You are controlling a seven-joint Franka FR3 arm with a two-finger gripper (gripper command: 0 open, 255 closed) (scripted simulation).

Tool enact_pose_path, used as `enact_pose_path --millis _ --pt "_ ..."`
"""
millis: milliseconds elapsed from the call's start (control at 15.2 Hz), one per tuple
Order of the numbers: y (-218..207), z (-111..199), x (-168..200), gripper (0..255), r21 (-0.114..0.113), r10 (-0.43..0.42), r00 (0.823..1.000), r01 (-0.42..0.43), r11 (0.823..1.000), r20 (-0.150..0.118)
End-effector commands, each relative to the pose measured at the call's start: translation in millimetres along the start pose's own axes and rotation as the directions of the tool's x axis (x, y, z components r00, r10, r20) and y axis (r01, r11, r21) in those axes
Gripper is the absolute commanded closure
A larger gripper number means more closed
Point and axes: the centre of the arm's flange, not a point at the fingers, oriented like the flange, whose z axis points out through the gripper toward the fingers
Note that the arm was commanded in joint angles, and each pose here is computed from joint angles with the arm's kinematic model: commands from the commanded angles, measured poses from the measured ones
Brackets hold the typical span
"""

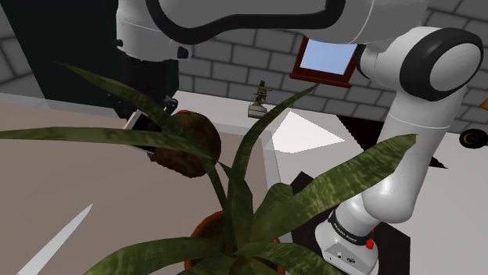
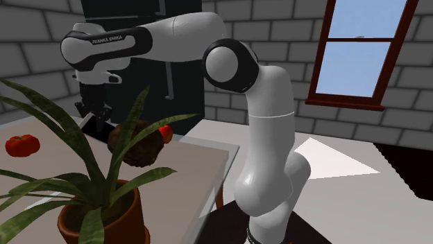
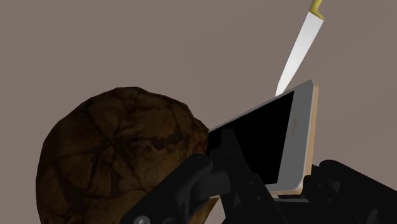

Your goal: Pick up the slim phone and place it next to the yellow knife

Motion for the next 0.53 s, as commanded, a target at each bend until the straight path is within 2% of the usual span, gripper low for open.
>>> enact_pose_path --millis 0,462 --pt "-6 6 -1 255 0.008 -0.001 1.000 0.001 1.000 -0.003" --pt "-1 43 2 255 0.008 -0.001 1.000 0.001 1.000 -0.003"
